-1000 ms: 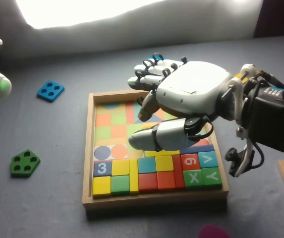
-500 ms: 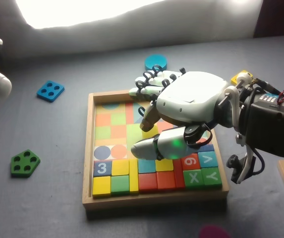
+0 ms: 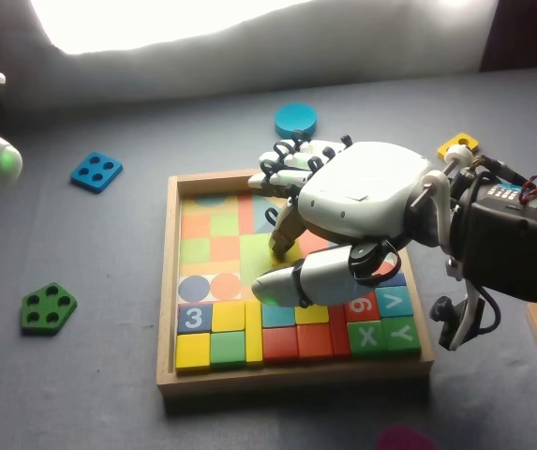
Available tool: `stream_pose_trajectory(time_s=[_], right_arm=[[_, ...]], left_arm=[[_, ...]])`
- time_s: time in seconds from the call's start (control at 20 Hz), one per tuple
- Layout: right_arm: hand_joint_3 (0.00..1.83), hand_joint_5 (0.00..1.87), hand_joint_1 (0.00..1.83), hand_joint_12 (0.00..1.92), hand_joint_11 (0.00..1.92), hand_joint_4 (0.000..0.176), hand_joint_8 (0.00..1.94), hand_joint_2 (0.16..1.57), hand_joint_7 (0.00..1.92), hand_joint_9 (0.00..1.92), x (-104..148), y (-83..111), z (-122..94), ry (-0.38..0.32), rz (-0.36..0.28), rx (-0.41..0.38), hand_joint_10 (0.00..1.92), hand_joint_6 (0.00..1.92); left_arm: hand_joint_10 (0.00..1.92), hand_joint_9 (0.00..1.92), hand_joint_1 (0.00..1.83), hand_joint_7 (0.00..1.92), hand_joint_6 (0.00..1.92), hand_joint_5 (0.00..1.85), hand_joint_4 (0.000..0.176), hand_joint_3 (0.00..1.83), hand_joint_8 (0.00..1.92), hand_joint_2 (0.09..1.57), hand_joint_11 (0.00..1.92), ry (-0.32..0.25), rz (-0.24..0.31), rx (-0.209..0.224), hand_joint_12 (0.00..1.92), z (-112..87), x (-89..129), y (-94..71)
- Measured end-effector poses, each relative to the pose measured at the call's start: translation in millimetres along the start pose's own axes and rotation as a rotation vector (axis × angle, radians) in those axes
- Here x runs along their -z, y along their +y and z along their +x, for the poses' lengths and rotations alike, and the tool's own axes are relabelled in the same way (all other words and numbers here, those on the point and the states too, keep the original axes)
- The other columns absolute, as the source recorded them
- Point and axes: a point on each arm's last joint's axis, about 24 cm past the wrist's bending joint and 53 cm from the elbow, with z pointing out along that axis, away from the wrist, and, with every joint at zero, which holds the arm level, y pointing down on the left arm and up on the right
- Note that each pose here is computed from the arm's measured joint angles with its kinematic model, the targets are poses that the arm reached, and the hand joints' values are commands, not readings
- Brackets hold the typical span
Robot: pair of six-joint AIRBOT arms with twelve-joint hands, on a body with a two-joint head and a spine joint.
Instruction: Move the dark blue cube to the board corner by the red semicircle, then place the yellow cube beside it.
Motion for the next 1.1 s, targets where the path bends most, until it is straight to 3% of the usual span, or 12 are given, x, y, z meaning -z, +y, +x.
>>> stream_pose_trajectory(time_s=[0.05,0.2,0.3,0.5,0.75,1.1], right_arm=[[0.0,0.83,0.0,0.0,0.0,0.0,0.0,1.15,0.14,0.0,0,0.0,0,-0.001,0.0,0.0,0.0,0.01],[0.0,0.84,0.0,0.0,0.0,0.0,0.0,1.15,0.14,0.0,1,-2.0,2,0.0,0.004,0.002,0.0,0.01],[0.0,0.84,0.0,0.0,0.0,0.0,0.0,1.15,0.15,0.0,1,-3.1,3,-0.001,0.005,0.007,0.0,0.01],[0.0,0.83,0.0,0.0,0.0,0.0,0.0,1.15,0.14,0.0,1,-7.3,2,-0.006,0.013,0.023,0.0,0.01],[0.0,0.83,0.0,0.0,0.0,0.0,0.0,1.15,0.14,0.0,0,-30.6,-14,-0.044,0.056,0.037,0.0,0.01],[0.01,0.85,0.0,0.0,0.0,0.0,0.01,1.17,0.15,0.0,-1,-45.8,-24,-0.067,0.084,0.038,0.0,0.01]], left_arm=[[0.0,0.0,0.0,0.0,0.0,0.0,0.054,0.0,0.0,1.13,0.0,0.0,0.0,0.0,0.22,0.0,0,0.0],[0.0,0.0,0.0,0.0,0.0,0.0,0.053,0.0,0.0,1.11,0.0,0.0,0.0,0.0,0.42,0.1,0,-0.1],[0.0,0.0,0.0,0.0,0.0,0.0,0.057,0.0,0.0,1.11,0.0,0.0,0.0,0.0,0.28,0.0,0,-0.1],[0.0,0.0,0.0,0.0,0.0,0.0,0.058,0.0,0.0,1.12,0.0,0.0,0.0,0.0,0.22,0.0,0,-0.1],[0.0,0.0,0.0,0.0,0.0,0.0,0.062,0.0,0.0,1.12,0.0,0.0,0.0,0.0,0.08,0.0,0,-0.1],[0.0,0.0,0.0,0.0,0.0,0.0,0.057,0.0,0.0,1.12,0.0,-0.001,0.002,0.0,0.12,-0.3,0,-0.4]])
